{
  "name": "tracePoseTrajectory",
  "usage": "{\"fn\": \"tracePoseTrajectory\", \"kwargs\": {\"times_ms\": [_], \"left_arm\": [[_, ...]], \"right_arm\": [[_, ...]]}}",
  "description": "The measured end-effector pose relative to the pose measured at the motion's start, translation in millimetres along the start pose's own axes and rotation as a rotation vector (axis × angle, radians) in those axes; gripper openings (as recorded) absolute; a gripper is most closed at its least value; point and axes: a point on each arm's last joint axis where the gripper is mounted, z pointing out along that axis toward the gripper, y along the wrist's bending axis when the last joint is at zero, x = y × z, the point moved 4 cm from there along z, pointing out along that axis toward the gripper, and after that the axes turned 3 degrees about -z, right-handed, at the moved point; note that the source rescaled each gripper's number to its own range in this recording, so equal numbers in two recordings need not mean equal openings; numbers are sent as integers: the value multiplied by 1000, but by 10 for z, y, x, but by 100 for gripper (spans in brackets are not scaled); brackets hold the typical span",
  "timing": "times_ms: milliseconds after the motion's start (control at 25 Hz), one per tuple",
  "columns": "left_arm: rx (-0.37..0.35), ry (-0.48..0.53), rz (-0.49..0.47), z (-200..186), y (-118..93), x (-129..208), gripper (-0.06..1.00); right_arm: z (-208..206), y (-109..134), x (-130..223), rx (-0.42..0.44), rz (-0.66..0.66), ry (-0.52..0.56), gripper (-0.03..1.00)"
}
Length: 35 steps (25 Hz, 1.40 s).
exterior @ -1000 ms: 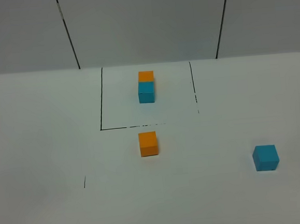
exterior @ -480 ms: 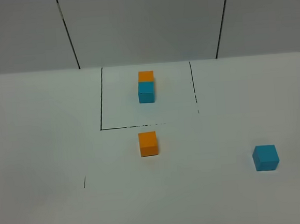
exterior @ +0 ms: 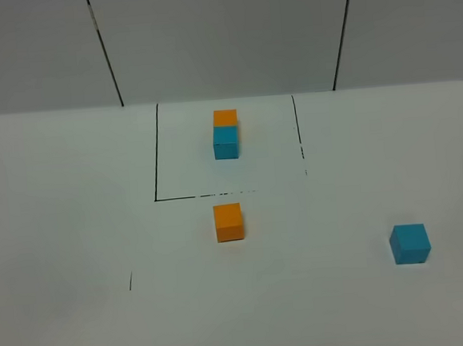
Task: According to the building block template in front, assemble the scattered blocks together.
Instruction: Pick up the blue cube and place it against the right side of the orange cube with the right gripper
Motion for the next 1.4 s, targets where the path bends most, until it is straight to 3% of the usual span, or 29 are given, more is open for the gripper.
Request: {"fn": "tracePoseTrajectory", "kwargs": {"times_ms": [120,400,640,920,1200,1400], "left_arm": [[0,0,0,0,0,0,68],[0,0,0,0,0,0,68],[0,0,0,0,0,0,68],[0,0,0,0,0,0,68],[0,0,0,0,0,0,68],[0,0,0,0,0,0,68]], "right_arm": [[158,-22,-164,1,14,34,85],[912,-93,-495,-4,34,255,99],[1716,-124,-685,-29,71,503,99],[2411,-102,-769,-67,142,652,99],[2771,33,-660,-72,151,764,99],[2856,42,-568,-13,162,804,99]]}}
